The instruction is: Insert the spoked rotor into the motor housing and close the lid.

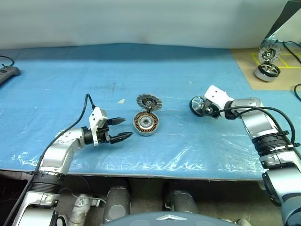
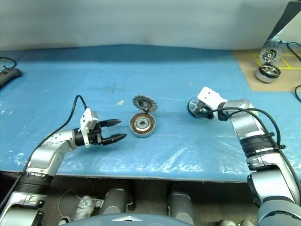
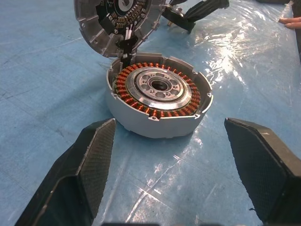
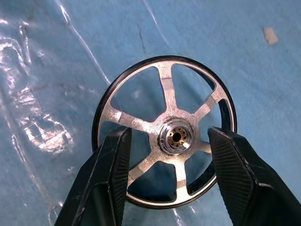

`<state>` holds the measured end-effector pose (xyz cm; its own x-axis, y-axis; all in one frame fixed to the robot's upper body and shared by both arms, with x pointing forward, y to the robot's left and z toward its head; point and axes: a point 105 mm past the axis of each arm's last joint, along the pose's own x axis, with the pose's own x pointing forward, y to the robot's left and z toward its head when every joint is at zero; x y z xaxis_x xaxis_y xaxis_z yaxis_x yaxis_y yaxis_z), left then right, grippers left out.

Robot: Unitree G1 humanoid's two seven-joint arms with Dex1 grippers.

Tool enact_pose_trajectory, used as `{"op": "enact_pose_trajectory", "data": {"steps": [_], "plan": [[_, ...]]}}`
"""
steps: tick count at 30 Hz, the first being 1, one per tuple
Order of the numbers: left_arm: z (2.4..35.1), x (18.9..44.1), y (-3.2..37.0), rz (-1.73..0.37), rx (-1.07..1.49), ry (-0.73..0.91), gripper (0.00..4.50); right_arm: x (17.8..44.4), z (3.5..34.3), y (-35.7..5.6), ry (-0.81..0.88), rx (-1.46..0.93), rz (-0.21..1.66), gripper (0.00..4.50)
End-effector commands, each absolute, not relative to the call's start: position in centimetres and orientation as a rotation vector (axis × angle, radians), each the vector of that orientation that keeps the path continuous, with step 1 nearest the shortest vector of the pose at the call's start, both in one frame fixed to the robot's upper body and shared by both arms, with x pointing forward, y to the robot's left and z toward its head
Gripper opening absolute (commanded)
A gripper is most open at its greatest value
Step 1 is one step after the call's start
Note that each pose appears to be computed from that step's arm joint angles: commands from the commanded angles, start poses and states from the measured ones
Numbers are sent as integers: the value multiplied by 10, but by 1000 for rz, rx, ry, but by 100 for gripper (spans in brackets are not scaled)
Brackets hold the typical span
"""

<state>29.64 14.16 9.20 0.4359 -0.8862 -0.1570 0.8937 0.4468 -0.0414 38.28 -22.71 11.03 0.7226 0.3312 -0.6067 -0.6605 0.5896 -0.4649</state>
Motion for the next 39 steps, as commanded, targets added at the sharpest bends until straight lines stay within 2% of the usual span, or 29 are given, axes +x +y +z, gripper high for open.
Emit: {"op": "enact_pose_trajectory", "data": {"steps": [1,7,12,17,22,24,26,29,31,35,39], "plan": [[100,295,137,-1133,77,125,401,381,107,-241,538,-738,545,268],[99,295,135,-1144,87,125,401,377,97,-236,553,-736,570,268],[99,296,136,-1143,91,125,401,366,89,-222,553,-746,663,162],[101,297,138,-1136,91,126,401,366,87,-225,564,-752,636,159],[102,297,140,-1131,88,125,401,366,109,-220,460,-711,628,159],[103,296,140,-1128,89,122,401,356,131,-199,352,-603,708,159],[104,295,141,-1128,91,121,401,334,150,-171,252,-459,849,159],[105,294,142,-1131,94,118,401,301,156,-140,229,-276,1018,159],[107,294,142,-1133,97,114,401,288,155,-125,238,-194,1080,159],[110,293,142,-1144,106,115,401,289,148,-109,236,-225,1078,159],[112,291,143,-1147,114,114,401,292,158,-105,212,-173,1088,159]]}}
